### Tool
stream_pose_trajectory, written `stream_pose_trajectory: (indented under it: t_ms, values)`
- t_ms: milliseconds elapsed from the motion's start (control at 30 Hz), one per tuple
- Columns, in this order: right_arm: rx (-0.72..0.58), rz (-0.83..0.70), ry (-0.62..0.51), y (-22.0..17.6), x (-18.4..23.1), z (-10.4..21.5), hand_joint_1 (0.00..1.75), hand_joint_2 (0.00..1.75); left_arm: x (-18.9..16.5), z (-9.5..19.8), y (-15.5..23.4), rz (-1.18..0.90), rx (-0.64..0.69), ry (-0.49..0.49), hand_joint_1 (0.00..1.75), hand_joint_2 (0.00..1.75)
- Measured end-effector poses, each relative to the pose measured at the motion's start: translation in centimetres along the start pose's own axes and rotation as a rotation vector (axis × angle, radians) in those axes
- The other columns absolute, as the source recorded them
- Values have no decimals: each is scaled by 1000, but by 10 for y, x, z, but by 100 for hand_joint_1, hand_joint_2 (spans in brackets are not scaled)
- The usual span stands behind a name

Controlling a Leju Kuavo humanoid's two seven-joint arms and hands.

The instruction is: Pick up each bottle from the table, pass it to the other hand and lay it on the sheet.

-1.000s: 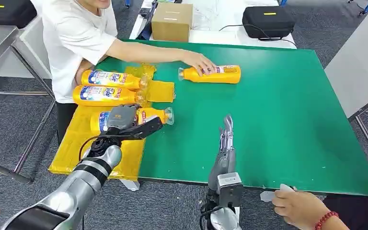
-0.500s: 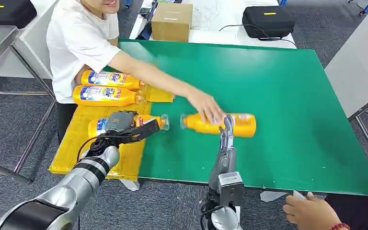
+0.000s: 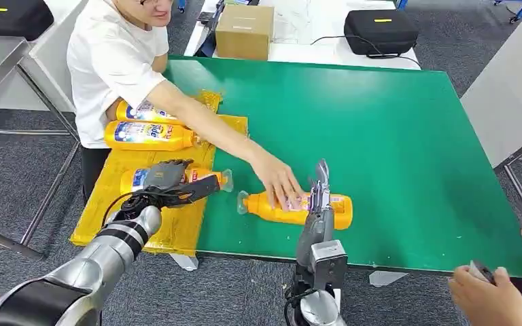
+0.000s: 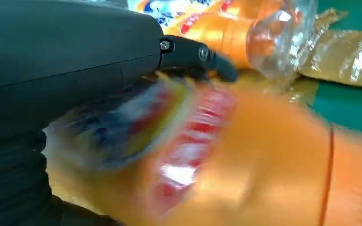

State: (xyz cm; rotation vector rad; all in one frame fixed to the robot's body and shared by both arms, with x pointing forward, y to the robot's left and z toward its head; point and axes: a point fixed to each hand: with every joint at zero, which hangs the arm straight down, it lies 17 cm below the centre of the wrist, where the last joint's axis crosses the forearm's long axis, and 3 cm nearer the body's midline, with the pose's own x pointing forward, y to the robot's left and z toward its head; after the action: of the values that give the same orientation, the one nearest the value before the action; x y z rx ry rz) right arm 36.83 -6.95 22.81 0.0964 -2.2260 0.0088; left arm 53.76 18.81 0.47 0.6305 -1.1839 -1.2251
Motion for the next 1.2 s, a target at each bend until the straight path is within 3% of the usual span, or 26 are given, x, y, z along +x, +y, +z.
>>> stream_pose_trajectory:
  t_ms: [167, 367, 900, 1067, 1200]
  values:
    - [9, -6, 1, 1, -2, -2, 0, 0, 11, 1, -5, 148, -74, -55, 0, 175]
    - [7, -21, 7, 1, -3, -3, 0, 0, 46, 11, -11, 347, -159, -230, 0, 175]
    - [7, -20, 10, 0, -5, -4, 0, 0, 82, 22, -8, 467, -180, -365, 0, 175]
    - [2, -13, 9, -1, -6, -5, 0, 0, 96, 26, 8, 553, -132, -430, 0, 175]
    - [-14, 24, 4, -6, -6, -4, 0, 0, 117, 35, 62, 713, 63, -530, 0, 175]
